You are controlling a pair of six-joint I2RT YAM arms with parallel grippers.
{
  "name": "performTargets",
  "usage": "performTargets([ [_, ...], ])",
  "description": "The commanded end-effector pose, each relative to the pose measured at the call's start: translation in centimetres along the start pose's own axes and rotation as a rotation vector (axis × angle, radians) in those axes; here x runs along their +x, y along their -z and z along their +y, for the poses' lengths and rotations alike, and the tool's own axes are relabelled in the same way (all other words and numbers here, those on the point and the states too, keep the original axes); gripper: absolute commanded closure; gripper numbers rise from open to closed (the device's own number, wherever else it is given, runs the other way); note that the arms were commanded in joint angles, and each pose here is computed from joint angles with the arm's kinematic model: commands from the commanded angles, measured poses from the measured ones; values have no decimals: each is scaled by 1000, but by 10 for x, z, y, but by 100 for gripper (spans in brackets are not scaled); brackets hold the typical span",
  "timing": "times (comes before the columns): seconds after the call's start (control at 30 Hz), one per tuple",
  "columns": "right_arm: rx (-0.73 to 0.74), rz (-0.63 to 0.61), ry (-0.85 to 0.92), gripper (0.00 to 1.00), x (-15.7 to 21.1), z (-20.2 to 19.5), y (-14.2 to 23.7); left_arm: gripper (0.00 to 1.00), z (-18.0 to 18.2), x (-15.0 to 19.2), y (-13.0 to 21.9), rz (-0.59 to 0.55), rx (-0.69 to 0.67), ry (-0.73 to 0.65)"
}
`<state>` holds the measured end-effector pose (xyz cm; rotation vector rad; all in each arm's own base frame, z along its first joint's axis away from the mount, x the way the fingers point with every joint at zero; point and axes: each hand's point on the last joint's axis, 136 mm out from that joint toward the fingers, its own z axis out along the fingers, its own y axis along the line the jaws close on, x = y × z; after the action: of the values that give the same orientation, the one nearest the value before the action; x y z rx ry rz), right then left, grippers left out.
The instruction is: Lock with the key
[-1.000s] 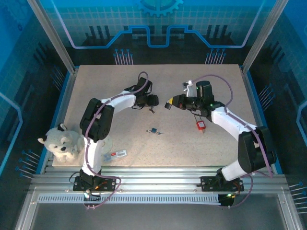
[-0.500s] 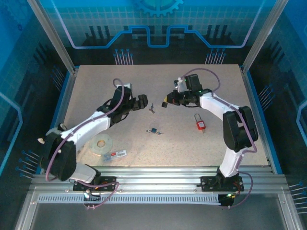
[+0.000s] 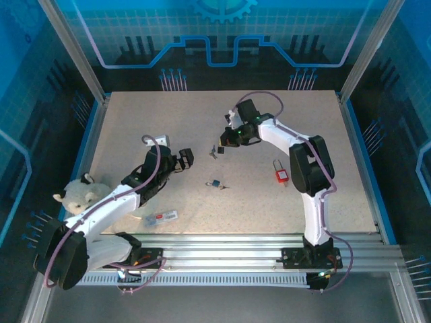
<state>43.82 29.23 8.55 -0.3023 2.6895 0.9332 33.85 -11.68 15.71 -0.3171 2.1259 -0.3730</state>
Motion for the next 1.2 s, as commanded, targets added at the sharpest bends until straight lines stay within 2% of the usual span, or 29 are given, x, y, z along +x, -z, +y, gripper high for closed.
performTargets([
  [0.0, 23, 66, 18, 100, 6, 0, -9, 1, -2, -12, 5, -61, 5, 3],
  [0.83, 45, 146, 10, 100, 3, -27, -48, 1, -1, -5, -3, -35, -7, -14],
  [1.17, 62, 156, 3, 93, 3, -40, -47, 1, -1, -2, -8, -16, -11, -20],
])
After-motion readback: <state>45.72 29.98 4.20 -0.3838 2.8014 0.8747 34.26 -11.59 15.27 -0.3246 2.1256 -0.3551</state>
